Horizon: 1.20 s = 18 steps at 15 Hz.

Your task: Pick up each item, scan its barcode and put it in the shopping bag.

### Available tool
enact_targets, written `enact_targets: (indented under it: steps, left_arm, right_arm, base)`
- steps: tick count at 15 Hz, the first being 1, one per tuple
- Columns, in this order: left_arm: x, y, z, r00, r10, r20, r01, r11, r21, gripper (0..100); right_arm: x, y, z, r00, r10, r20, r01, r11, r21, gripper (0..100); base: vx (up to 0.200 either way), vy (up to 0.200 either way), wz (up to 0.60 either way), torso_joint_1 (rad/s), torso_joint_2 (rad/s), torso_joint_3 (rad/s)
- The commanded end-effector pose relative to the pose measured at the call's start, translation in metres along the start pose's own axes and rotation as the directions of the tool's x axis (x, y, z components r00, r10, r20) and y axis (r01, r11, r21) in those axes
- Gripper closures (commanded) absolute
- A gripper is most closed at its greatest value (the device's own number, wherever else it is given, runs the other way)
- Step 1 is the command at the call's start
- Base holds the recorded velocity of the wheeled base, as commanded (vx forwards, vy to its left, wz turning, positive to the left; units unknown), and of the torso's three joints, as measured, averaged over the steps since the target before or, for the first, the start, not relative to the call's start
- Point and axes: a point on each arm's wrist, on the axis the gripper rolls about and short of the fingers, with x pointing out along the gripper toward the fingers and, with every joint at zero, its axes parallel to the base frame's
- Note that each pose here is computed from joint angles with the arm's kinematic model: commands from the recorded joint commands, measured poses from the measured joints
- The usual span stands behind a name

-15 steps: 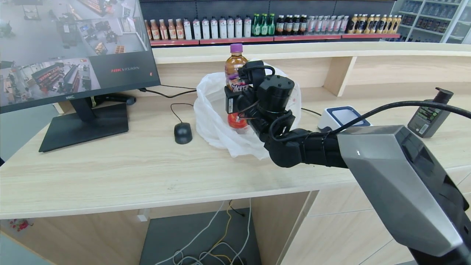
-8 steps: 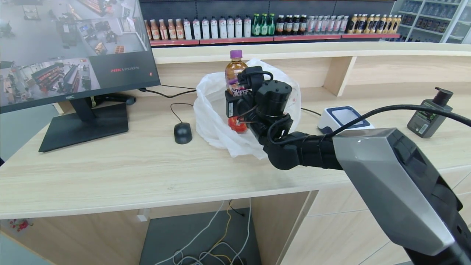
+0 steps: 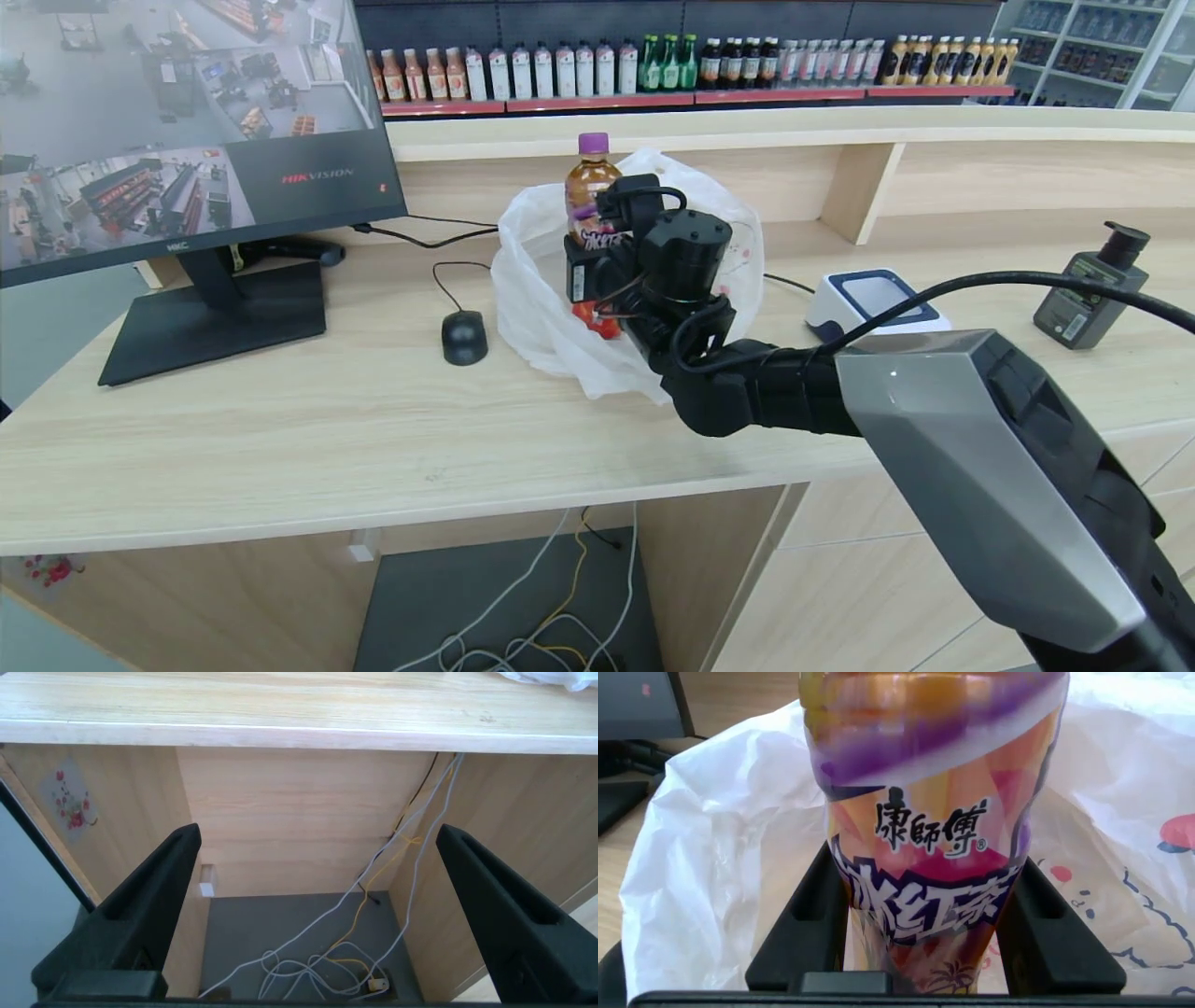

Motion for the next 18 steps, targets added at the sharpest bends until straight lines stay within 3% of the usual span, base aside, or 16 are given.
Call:
enact_targets:
  steps: [1,18]
  left_arm:
    - [0.0,0.0,0.0,1.0,0.0,0.0,0.0,1.0,0.0,0]
    - [0.0,0.0,0.0,1.0,0.0,0.0,0.0,1.0,0.0,0]
  right_arm:
    - [0.0,0.001,0.0,1.0,0.0,-0.001,0.0,1.0,-0.002,100]
    - [0.002,0.002,-0.022,0.998,-0.041,-0.036,0.041,0.999,-0.008,100]
  base:
    - [0.0,0.0,0.0,0.0,0.0,0.0]
    - [0.0,0.0,0.0,0.0,0.0,0.0]
